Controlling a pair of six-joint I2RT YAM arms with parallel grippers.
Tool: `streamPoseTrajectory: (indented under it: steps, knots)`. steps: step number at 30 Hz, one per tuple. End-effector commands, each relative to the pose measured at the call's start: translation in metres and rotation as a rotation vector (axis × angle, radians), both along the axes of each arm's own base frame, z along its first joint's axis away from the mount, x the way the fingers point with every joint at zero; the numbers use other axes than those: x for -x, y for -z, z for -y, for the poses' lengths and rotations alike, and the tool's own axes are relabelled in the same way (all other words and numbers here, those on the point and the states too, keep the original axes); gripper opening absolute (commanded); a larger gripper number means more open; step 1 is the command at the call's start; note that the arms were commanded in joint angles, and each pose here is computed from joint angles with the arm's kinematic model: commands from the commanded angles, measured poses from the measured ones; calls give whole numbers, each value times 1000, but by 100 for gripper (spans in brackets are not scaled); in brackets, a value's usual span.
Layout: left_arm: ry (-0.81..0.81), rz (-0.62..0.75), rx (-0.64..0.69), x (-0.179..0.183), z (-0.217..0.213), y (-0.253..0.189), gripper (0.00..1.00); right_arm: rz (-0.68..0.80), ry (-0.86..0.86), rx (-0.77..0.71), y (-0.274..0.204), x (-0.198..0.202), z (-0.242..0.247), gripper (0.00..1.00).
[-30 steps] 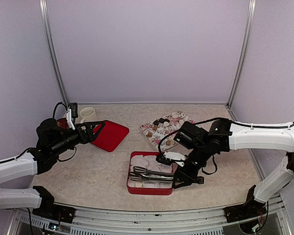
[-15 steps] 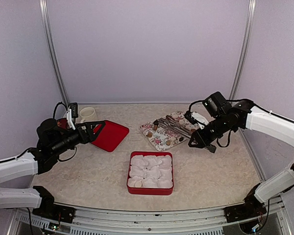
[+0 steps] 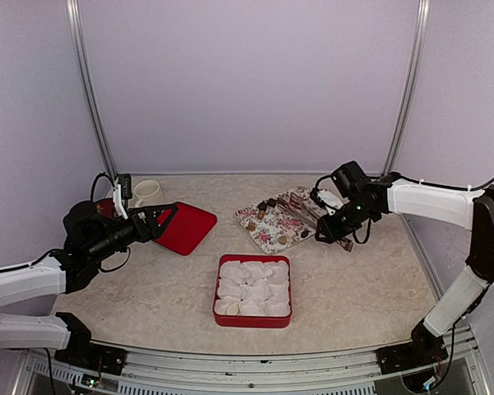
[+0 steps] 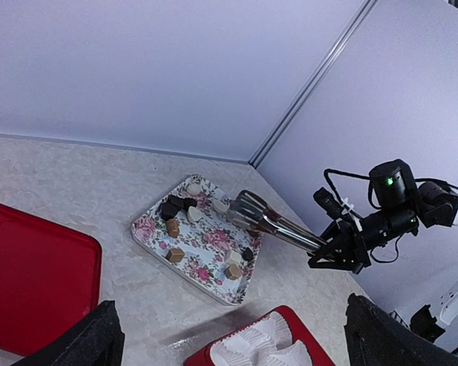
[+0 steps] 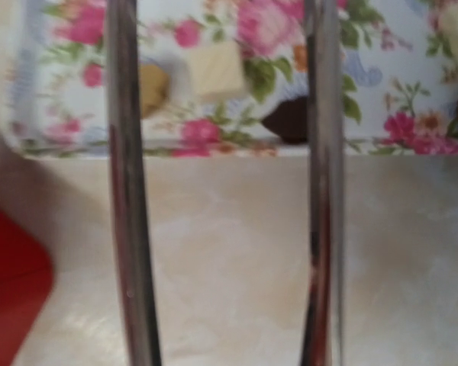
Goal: Pack the chocolate
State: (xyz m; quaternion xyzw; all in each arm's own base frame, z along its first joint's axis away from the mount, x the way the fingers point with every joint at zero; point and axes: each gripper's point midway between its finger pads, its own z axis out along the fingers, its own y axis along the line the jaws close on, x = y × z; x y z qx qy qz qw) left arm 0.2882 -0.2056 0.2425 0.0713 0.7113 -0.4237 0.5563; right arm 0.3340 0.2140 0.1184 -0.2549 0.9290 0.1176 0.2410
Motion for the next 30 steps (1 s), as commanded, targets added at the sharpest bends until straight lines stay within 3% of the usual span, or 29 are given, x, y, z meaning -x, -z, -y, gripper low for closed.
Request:
streamPoseTrajectory:
  steps: [1,12,30]
  knots:
    - [-22,31,4,-3,-5,-3,99,41,26,3,5,-28,3,39]
    - [-26,32,-1,-4,-9,-1,99,-23,4,1,45,-55,-10,41]
    - [-37,26,-13,-9,-16,5,99,-52,-7,12,67,-83,-17,37]
